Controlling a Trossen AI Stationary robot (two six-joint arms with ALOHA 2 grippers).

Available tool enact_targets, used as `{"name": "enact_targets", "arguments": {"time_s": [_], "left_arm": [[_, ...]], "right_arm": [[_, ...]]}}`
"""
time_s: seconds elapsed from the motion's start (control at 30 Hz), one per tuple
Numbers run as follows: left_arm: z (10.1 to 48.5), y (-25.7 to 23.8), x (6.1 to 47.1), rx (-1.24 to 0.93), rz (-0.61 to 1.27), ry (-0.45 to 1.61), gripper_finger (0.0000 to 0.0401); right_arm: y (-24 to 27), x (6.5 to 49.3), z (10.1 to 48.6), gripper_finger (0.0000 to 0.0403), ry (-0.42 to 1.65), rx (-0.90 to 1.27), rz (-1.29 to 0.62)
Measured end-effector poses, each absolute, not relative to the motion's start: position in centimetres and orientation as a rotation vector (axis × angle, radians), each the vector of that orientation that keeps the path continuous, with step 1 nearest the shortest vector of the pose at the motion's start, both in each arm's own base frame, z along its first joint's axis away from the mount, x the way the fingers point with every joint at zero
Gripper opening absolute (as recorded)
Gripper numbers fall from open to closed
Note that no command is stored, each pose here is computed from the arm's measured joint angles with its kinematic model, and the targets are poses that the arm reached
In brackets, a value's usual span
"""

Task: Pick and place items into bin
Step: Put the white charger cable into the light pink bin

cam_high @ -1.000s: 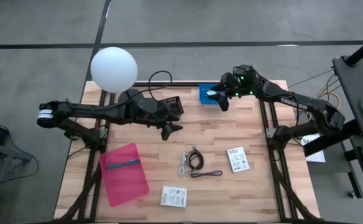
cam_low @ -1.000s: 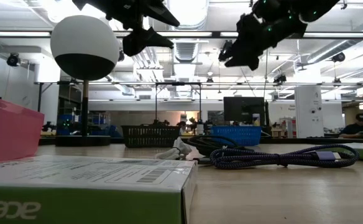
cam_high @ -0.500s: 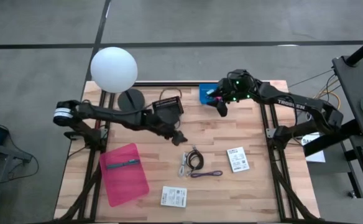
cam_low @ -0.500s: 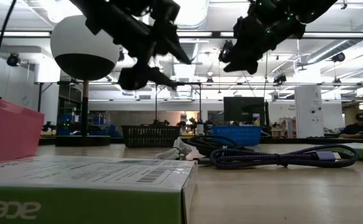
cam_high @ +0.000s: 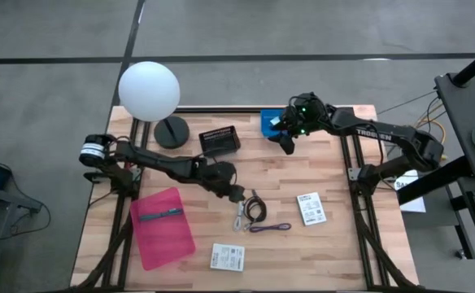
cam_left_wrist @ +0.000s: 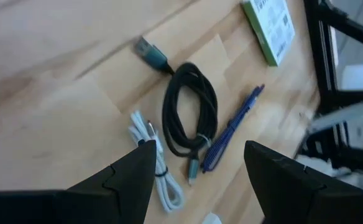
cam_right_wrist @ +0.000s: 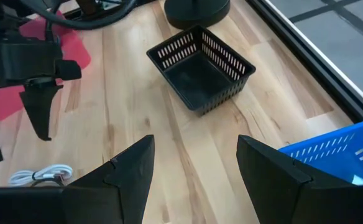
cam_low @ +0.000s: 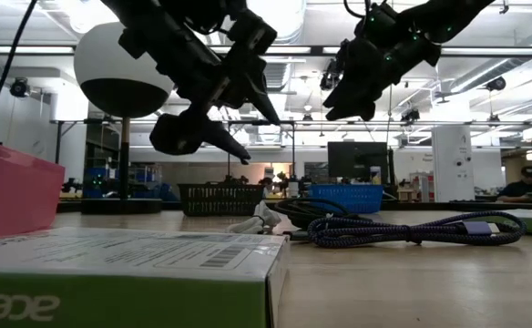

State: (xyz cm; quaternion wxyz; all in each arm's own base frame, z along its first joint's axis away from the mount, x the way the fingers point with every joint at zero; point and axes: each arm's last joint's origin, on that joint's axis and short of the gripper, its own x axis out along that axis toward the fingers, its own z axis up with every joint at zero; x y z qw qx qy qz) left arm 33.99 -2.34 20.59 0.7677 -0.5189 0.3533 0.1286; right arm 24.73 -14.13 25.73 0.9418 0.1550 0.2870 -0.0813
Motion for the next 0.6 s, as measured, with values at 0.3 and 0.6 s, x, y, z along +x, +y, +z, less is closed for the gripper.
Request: {"name": "enact_targets", "arguments": {"time_s": [0.3,0.6], "left_arm": [[18.8,-2.8,34.4,-1.107,0.351,0.799,0.0228],[17.5,-3.2,34.8,-1.095,0.367,0.855,0.0228]], "right_arm": [[-14.1,24.8,25.7,0.0215,0.586,0.332,-0.169],[-14.1,24.8,25.7,0.0215,0.585,0.332,-0.169]]}}
